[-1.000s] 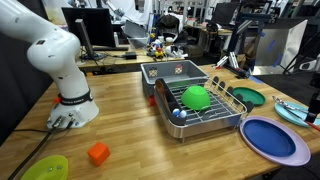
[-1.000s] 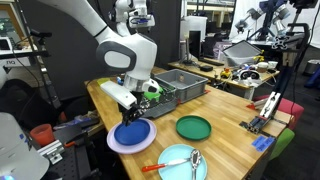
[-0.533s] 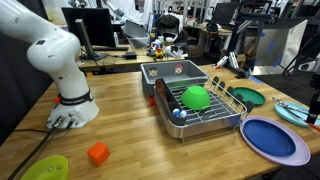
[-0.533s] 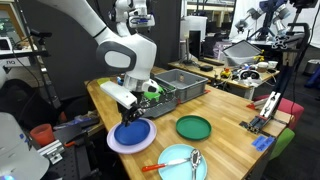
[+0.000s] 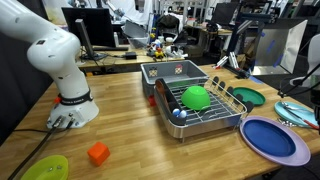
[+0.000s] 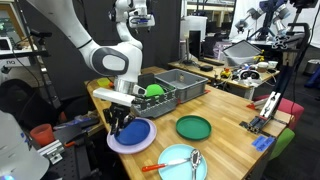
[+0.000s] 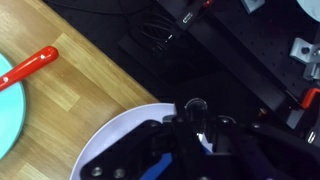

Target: Put the spoon on the light blue plate on the dark blue plate

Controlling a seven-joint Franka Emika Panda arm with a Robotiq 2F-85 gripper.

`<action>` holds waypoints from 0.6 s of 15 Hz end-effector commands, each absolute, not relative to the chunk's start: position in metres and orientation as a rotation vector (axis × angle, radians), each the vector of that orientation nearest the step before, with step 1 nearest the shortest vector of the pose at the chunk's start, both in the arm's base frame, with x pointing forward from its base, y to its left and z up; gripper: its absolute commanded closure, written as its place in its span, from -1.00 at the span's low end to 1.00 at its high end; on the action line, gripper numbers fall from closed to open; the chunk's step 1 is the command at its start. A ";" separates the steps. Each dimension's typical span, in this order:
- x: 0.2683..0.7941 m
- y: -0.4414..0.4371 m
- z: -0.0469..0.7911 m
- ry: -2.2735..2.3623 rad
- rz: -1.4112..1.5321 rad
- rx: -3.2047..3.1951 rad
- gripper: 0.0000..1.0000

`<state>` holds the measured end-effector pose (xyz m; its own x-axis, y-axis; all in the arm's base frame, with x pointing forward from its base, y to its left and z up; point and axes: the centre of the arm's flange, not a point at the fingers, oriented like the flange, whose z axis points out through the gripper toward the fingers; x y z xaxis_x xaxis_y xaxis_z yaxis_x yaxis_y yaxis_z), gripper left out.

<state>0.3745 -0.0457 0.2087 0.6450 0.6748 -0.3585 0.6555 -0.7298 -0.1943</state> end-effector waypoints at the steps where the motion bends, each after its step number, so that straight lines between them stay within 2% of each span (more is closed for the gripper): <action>1: 0.364 -0.032 0.206 -1.401 0.631 -2.766 0.90; 9: 0.383 -0.011 0.190 -1.756 0.510 -2.622 0.90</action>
